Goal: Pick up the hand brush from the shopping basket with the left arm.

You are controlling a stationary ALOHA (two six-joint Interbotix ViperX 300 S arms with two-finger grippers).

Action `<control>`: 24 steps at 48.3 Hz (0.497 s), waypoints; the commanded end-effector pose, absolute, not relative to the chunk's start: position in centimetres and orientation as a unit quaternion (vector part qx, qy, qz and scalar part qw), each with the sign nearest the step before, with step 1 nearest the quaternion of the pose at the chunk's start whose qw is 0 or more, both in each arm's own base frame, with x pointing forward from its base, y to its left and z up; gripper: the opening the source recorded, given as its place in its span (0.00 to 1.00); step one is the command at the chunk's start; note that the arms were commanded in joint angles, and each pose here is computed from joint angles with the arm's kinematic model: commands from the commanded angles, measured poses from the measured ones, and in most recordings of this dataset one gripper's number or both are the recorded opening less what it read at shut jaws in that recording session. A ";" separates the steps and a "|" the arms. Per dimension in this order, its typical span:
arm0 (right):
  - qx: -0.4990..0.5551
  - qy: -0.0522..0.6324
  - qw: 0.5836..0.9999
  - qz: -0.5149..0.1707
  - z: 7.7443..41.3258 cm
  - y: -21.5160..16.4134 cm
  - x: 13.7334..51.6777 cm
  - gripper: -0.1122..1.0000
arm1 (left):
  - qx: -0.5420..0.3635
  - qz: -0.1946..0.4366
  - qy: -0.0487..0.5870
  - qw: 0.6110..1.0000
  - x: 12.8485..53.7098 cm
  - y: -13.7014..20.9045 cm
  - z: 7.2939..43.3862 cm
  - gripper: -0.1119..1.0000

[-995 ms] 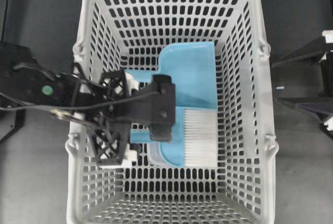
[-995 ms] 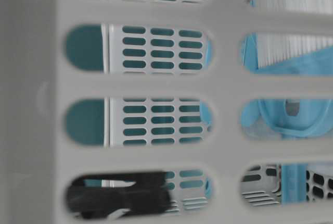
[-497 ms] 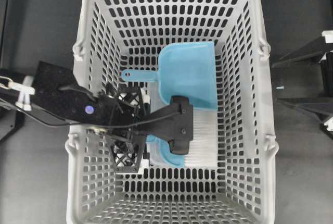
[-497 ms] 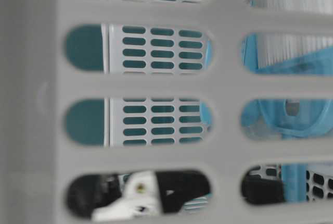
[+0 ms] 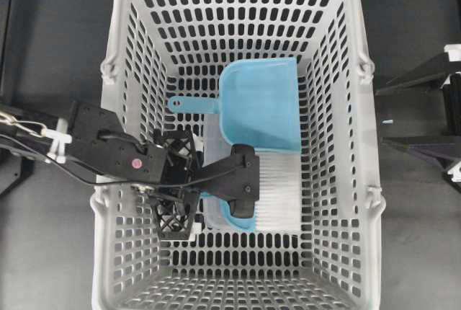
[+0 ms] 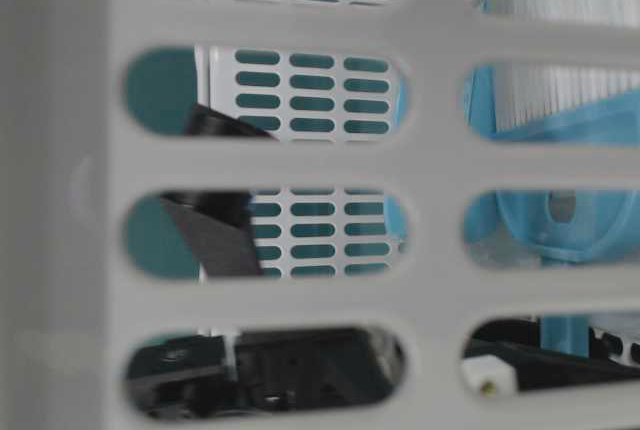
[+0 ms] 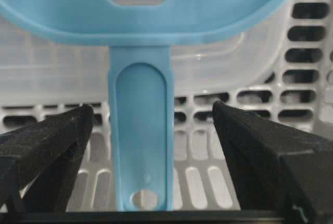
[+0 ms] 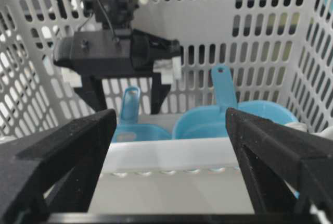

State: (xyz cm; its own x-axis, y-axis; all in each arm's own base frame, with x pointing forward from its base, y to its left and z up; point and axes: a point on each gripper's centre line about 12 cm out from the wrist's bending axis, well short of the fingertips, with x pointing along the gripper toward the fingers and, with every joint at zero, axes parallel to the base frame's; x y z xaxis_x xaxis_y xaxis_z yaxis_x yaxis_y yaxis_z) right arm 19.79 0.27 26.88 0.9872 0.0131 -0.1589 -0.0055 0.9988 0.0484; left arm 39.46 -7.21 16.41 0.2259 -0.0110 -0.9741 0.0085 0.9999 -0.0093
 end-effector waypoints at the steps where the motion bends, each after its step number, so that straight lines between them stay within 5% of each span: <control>1: 0.027 0.079 0.996 0.005 27.0 0.3 20.0 0.83 | 0.002 -0.010 0.612 0.790 39.7 -7.3 16.4 0.92; 24: 0.028 0.083 0.996 0.006 26.8 0.3 20.0 0.83 | 0.003 -0.012 0.611 0.792 39.6 -7.3 15.8 0.89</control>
State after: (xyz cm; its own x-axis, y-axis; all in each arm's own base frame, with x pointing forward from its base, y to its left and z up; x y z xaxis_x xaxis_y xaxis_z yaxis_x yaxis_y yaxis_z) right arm 19.77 0.27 26.64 0.9860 0.0130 -0.1664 -0.0046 0.9987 0.0513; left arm 39.41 -7.22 15.30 0.2315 -0.0133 -0.9727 0.0176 0.9998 -0.0094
